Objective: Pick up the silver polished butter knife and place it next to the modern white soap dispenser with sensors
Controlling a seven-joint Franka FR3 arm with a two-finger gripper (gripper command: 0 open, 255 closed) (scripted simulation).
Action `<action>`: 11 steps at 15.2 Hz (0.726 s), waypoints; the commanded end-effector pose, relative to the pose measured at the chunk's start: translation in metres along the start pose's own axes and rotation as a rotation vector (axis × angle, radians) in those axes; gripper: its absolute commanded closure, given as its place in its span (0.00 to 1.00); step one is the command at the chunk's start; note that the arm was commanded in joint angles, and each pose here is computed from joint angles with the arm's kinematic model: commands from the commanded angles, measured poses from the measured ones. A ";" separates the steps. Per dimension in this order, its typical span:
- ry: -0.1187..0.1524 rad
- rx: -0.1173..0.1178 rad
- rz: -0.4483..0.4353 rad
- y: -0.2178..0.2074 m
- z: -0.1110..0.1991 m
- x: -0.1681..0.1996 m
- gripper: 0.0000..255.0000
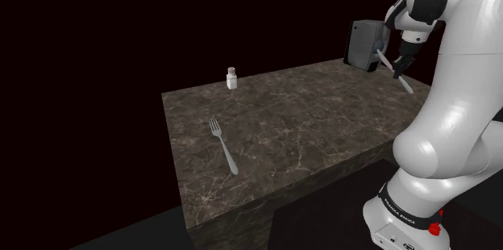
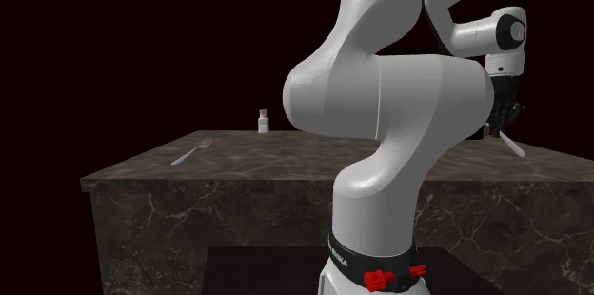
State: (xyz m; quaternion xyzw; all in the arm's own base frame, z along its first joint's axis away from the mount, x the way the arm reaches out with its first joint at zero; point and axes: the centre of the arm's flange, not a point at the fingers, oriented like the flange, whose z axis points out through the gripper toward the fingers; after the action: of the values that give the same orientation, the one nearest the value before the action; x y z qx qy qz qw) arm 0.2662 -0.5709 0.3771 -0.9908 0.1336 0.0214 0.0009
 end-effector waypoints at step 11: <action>-0.009 0.007 0.000 0.000 0.008 -0.001 0.00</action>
State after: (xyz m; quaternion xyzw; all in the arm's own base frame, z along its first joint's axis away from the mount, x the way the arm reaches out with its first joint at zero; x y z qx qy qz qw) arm 0.2647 -0.5702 0.3694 -0.9907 0.1339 0.0254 0.0048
